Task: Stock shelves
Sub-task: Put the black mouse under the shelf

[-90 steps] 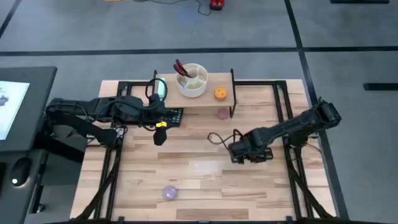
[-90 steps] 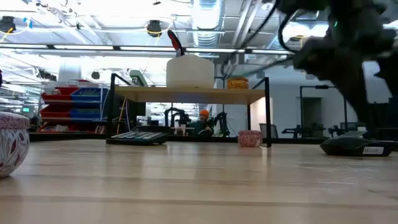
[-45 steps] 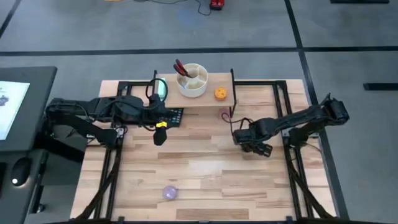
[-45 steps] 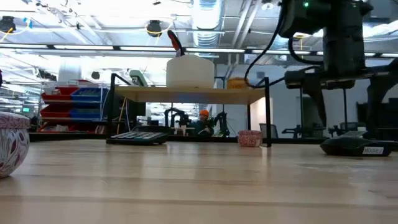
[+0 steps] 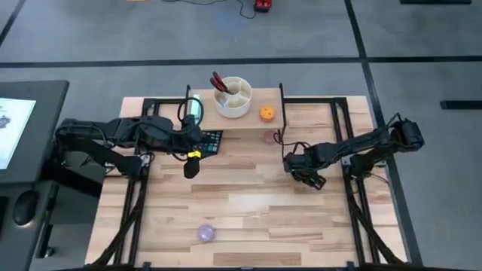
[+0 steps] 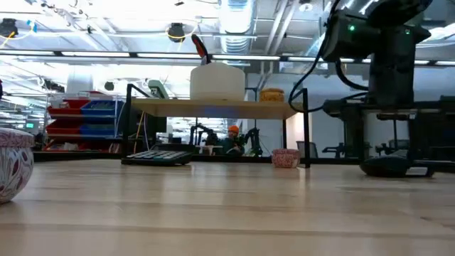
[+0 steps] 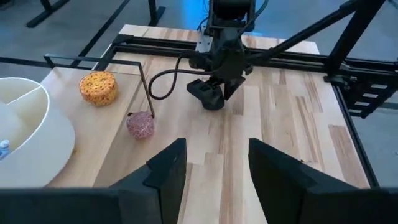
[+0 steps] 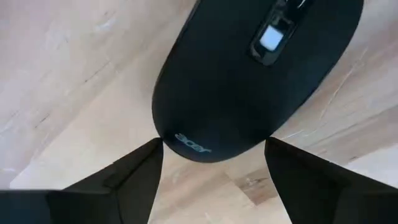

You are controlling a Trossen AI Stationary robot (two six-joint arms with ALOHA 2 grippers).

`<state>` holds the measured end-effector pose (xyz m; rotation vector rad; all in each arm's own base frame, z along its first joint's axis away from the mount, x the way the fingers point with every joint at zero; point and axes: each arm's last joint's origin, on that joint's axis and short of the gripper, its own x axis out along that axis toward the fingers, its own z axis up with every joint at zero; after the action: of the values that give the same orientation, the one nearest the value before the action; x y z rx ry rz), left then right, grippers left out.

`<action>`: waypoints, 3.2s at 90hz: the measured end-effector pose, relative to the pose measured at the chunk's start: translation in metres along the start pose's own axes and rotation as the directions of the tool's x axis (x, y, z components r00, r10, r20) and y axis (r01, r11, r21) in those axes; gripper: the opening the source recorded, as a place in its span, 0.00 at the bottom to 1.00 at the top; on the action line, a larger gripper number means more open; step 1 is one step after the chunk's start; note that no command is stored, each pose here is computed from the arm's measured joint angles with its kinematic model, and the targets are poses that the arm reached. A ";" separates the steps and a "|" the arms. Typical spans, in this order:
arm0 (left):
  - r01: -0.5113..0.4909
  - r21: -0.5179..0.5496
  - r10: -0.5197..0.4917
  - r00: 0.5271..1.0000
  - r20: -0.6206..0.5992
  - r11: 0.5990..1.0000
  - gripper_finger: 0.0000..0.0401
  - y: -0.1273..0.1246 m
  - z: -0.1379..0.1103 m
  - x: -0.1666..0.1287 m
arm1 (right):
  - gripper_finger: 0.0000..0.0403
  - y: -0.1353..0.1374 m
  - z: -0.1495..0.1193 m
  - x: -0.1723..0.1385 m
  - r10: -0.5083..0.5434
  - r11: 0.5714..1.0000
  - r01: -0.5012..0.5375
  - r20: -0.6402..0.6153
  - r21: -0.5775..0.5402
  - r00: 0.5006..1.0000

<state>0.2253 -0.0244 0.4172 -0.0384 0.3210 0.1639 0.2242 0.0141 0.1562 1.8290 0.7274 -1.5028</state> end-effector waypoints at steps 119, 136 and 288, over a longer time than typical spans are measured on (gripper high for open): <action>0.022 -0.036 -0.022 1.000 0.006 0.999 0.38 -0.001 0.001 0.000 | 0.76 -0.005 0.043 -0.019 -0.073 0.880 0.104 0.084 -0.464 0.994; 0.022 -0.044 -0.022 1.000 0.006 0.999 0.38 -0.001 0.001 0.000 | 0.90 -0.001 0.050 -0.019 -0.077 0.881 0.111 0.093 -0.459 0.993; -0.280 -0.152 0.231 0.933 -0.275 0.948 0.29 -0.019 -0.043 -0.015 | 0.68 0.107 -0.081 -0.018 0.104 0.519 -0.076 -0.026 -0.852 0.994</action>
<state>0.2006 -0.0484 0.3811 -0.2079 0.5673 0.4523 0.3522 0.0090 0.1994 1.0306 1.0888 -0.8090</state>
